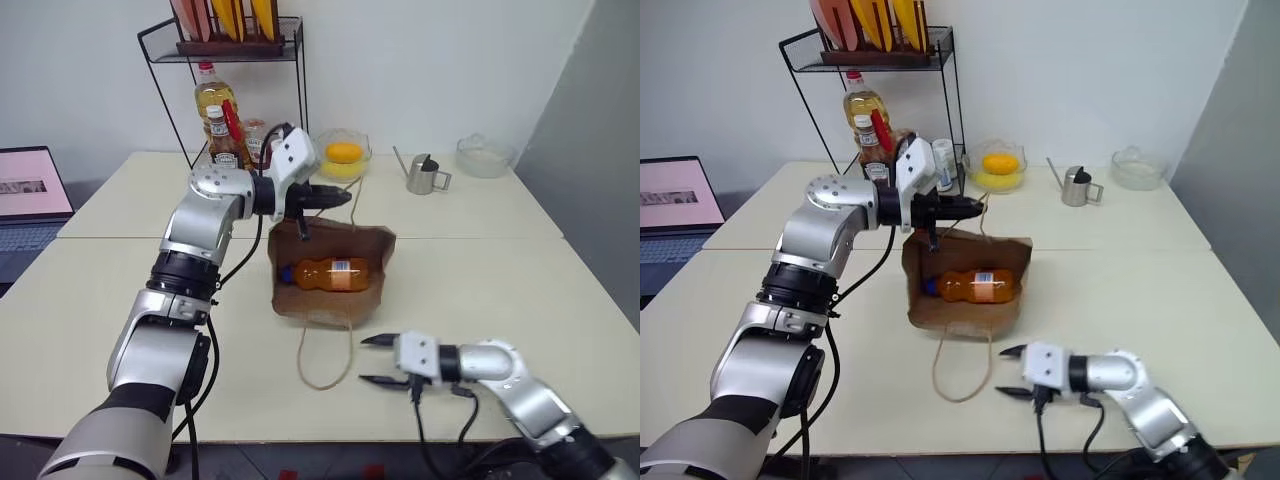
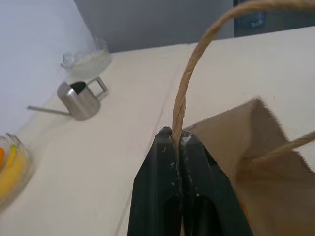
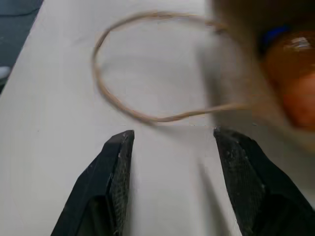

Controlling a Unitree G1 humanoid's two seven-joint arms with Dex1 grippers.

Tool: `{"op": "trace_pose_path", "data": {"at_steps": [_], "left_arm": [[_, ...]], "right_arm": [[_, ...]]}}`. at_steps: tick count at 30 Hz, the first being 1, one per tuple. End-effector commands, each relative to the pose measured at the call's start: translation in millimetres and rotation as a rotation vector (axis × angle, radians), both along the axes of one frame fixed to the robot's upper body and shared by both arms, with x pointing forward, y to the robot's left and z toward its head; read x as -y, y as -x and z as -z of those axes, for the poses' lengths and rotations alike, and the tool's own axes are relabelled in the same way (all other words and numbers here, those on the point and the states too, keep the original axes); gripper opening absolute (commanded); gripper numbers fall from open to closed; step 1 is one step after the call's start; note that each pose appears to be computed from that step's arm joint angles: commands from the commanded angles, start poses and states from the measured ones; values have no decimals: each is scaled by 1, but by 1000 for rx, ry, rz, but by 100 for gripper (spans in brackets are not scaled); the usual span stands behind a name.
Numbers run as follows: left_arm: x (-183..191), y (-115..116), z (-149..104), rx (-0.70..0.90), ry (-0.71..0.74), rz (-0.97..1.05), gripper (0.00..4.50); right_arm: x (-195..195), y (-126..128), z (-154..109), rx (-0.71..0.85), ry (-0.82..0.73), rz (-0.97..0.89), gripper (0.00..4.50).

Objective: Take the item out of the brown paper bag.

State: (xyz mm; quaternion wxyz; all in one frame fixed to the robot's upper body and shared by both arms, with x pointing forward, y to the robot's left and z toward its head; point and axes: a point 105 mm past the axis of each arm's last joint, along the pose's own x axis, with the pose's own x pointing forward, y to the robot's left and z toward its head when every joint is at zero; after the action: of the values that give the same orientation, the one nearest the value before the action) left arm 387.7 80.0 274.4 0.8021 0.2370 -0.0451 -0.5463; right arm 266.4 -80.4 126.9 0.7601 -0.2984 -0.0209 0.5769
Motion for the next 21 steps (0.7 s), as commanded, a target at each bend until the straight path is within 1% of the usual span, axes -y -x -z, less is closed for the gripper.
{"op": "trace_pose_path", "data": {"at_steps": [1,3,5,6,8,10,12,15,18,21], "left_arm": [[3,9,-20,60,34,24,0],[4,10,-20,55,40,24,0],[5,10,-21,54,46,20,0],[5,9,-22,56,49,15,0],[7,7,-23,59,58,5,0],[8,6,-23,58,63,2,0],[10,6,-23,59,66,2,0],[11,6,-24,64,72,0,0],[12,4,-26,79,85,-16,0],[12,3,-29,86,93,-22,0]], "right_arm": [[2,12,-33,43,-23,-3,267],[0,3,-56,49,-99,76,267],[-5,-3,-69,44,-138,115,267],[-11,-4,-70,35,-146,119,267],[-26,-21,-68,30,-160,199,267],[-40,-40,-62,51,-139,277,267],[-51,-52,-63,68,-131,312,267],[-71,-66,-63,199,-22,293,267],[-76,-87,-63,290,63,354,267],[-78,-95,-61,317,125,351,323]]}}
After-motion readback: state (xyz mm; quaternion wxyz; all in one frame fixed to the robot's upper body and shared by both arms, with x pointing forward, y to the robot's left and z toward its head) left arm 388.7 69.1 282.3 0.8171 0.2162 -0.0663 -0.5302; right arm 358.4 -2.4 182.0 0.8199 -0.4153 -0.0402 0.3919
